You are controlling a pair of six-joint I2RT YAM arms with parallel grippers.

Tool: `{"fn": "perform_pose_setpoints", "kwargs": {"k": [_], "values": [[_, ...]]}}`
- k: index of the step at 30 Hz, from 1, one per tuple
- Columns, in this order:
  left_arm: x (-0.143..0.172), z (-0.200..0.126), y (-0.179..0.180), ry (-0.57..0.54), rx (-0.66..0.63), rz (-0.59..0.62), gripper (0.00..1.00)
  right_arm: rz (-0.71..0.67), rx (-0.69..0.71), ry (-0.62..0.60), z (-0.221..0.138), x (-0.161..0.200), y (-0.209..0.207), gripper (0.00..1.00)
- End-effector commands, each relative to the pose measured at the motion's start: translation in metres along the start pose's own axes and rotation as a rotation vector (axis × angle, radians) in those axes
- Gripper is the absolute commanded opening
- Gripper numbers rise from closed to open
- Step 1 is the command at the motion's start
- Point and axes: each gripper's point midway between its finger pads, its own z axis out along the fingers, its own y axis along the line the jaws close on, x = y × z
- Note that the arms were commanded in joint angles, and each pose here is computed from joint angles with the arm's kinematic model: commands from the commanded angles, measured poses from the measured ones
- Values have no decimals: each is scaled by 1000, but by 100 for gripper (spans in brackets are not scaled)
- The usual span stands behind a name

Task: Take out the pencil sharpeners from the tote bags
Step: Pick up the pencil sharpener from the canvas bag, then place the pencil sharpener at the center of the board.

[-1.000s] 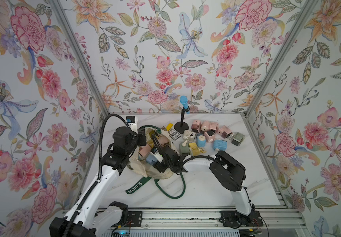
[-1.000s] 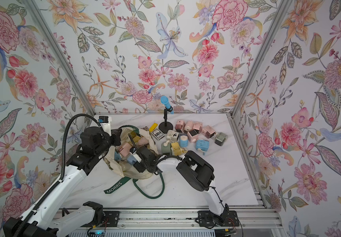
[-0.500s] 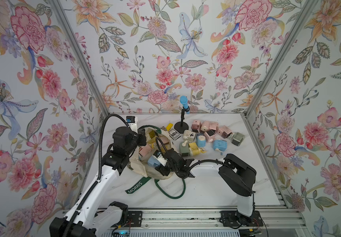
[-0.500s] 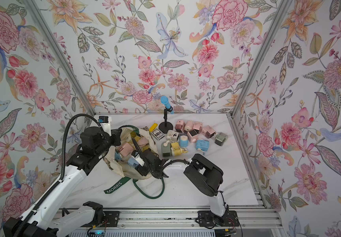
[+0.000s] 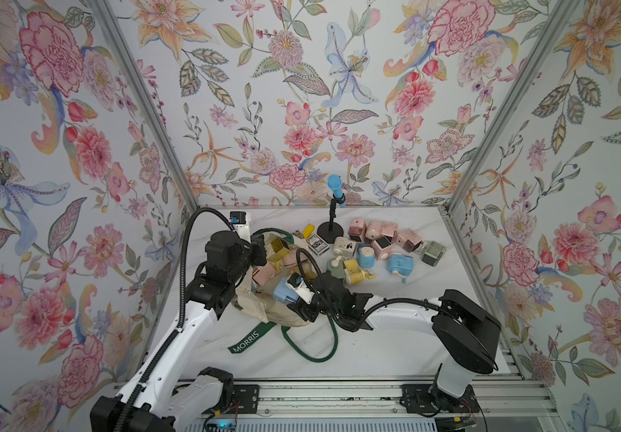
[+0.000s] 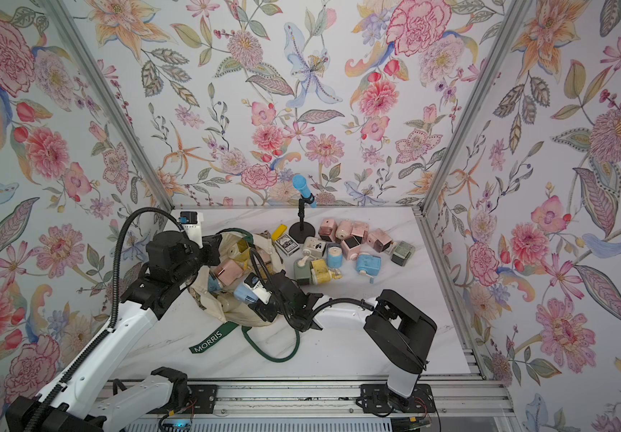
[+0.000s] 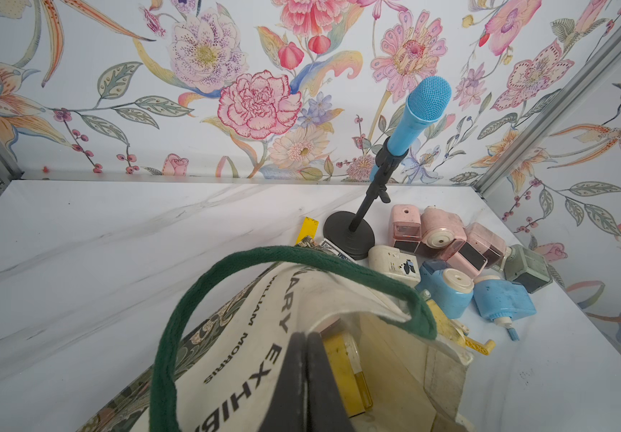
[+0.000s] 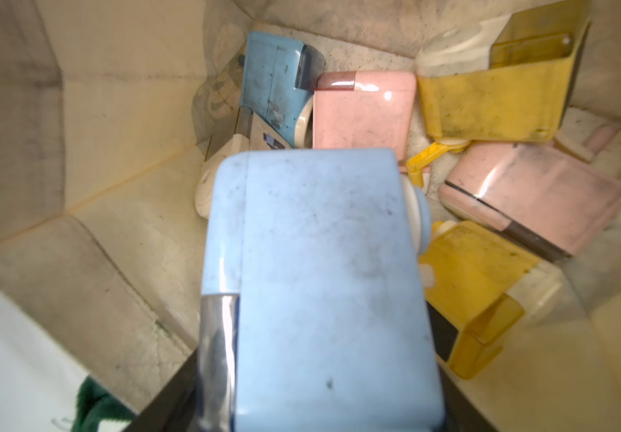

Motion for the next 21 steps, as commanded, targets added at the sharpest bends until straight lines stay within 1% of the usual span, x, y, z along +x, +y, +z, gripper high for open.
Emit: {"fn": "perform_pose_setpoints", "kwargs": {"k": [1, 9, 14, 18, 21], "values": [[-22, -8, 2, -86, -8, 11, 0, -34, -6, -109, -23, -30, 3, 51], [-22, -7, 2, -82, -10, 11, 0, -20, 22, -231, -80, -49, -5, 51], [-21, -6, 2, -81, -6, 9, 0, 20, 94, -291, -114, -56, -25, 51], [-22, -7, 1, -81, -1, 8, 0, 109, 178, -341, -140, -55, -60, 51], [-23, -9, 0, -88, 1, 9, 0, 245, 298, -343, -156, -42, -107, 50]]}}
